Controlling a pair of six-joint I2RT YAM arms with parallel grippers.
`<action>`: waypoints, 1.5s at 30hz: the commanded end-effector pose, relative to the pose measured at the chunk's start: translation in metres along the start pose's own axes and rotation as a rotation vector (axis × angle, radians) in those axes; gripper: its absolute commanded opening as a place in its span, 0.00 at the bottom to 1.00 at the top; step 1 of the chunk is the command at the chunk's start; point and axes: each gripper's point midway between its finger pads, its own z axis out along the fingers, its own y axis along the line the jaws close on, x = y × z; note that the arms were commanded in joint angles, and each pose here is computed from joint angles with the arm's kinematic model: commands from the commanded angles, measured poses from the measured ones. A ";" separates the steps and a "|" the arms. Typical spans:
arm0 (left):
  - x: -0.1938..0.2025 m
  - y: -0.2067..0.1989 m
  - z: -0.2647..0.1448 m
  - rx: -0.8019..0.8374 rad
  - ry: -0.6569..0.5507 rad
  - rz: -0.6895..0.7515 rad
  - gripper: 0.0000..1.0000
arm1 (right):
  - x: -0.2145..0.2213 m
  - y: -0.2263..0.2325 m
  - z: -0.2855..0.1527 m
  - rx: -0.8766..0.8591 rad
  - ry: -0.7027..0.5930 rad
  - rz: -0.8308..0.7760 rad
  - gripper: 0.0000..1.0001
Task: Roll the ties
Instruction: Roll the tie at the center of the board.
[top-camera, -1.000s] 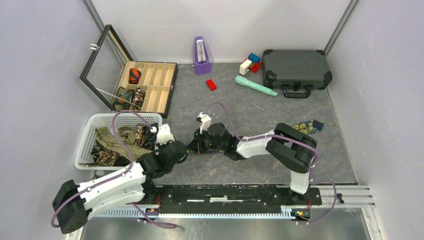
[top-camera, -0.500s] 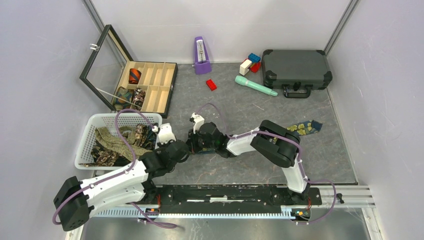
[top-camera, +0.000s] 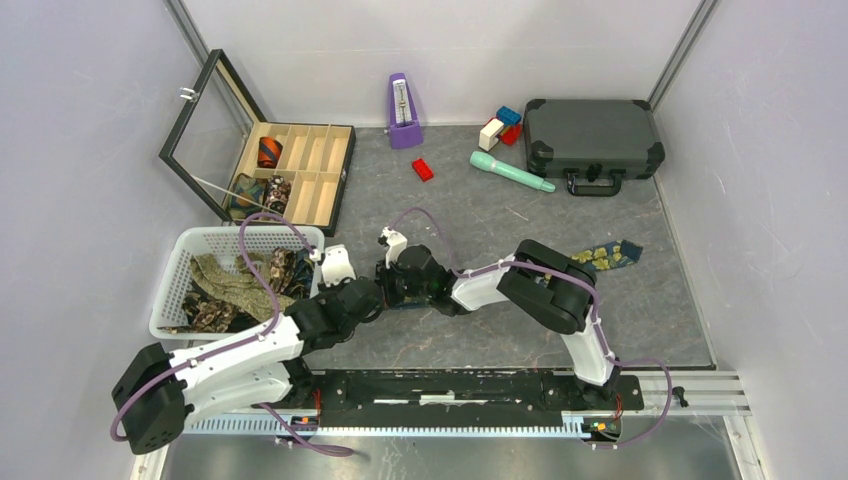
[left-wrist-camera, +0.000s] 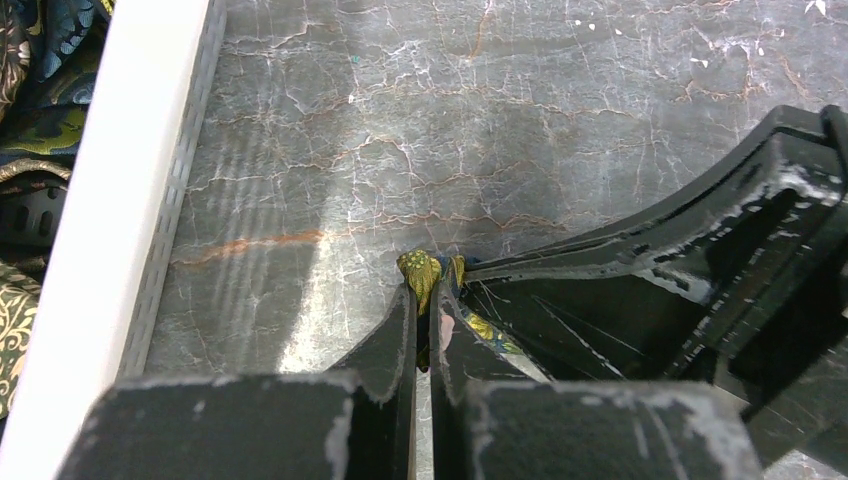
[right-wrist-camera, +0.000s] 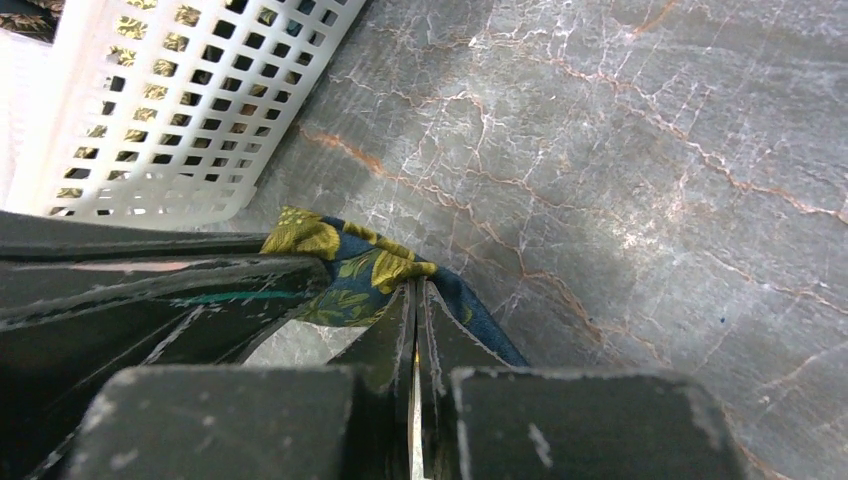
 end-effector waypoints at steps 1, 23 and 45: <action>-0.020 -0.012 -0.002 0.009 -0.053 -0.048 0.02 | -0.023 0.024 -0.014 -0.054 -0.053 -0.043 0.02; -0.022 -0.008 -0.002 -0.012 -0.059 -0.017 0.02 | -0.011 0.015 -0.029 -0.036 -0.008 -0.078 0.05; -0.016 -0.018 0.005 -0.016 -0.031 0.014 0.02 | -0.013 0.020 -0.008 -0.127 0.012 -0.046 0.06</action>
